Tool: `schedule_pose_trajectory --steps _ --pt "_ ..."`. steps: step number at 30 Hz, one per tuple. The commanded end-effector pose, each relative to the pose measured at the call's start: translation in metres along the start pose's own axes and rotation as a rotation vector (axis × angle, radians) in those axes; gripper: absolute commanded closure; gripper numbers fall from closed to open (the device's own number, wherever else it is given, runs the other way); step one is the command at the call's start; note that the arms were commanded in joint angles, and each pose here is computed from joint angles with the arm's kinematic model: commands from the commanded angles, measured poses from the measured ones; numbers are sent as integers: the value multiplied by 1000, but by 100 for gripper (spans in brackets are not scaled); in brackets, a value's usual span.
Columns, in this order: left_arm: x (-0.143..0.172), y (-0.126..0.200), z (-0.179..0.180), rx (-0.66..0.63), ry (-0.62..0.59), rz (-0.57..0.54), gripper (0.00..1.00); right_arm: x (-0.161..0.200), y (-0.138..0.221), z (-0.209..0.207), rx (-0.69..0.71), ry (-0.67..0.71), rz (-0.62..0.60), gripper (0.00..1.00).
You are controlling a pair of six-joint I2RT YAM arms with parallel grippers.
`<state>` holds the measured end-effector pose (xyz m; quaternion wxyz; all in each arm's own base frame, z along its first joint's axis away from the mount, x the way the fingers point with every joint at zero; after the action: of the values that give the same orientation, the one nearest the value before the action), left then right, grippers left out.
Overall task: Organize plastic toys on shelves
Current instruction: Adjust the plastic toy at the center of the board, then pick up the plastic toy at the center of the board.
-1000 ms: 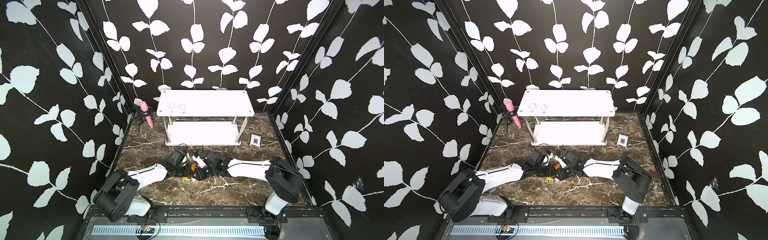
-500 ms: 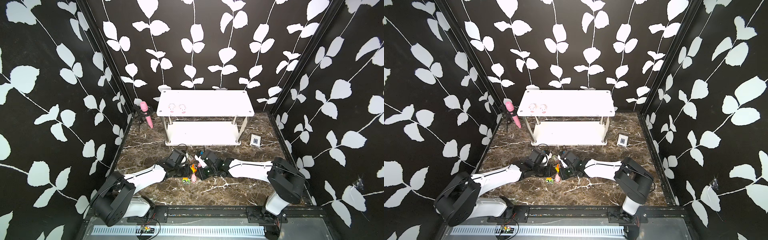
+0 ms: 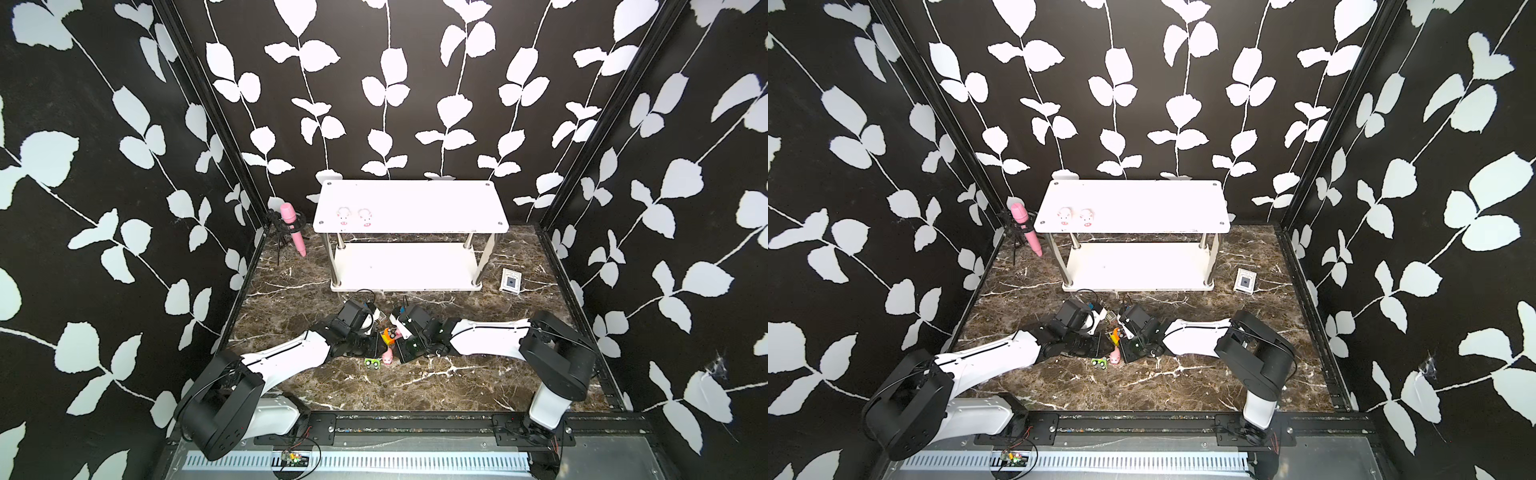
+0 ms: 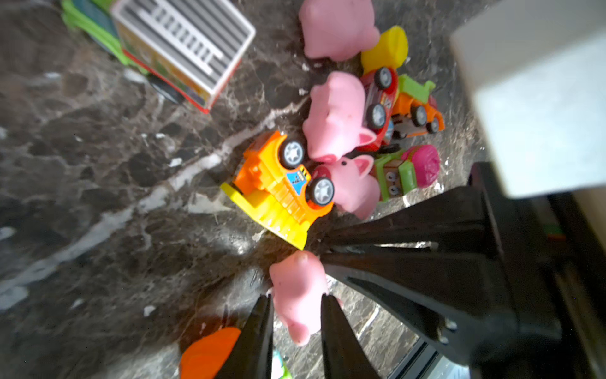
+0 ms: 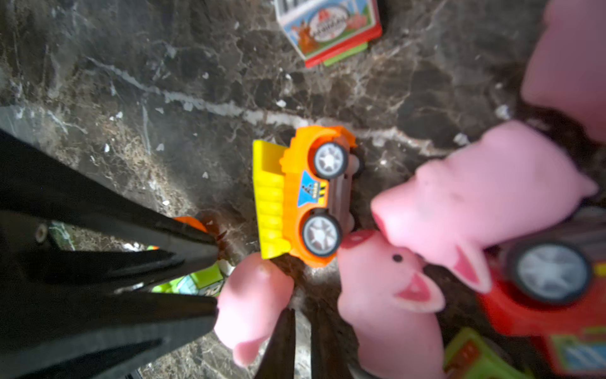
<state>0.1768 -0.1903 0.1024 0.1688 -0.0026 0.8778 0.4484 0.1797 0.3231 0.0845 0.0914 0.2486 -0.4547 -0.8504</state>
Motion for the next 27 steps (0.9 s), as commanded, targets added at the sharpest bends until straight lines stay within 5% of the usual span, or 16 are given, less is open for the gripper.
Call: schedule_pose_trajectory --steps 1,18,23,27 --pt "-1 0 -5 13 -26 10 73 3 -4 1 2 -5 -2 86" --pt "3 -16 3 -13 -14 47 75 3 -6 1 -5 -20 -9 85" --pt "-2 -11 0 -20 -20 27 96 2 -1 2 -9 -21 -29 83" --pt "-11 7 -12 -15 -47 -17 100 -1 15 1 14 -16 -84 79"
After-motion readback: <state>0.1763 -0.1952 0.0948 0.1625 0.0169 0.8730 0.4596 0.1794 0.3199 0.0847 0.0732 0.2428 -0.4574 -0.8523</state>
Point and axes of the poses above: each gripper's point midway between its finger pads, its own y axis back along the fingers, its own z axis along the line the jaws close on, x = y × z, the point moved 7 cm from there along y, back along the fingers
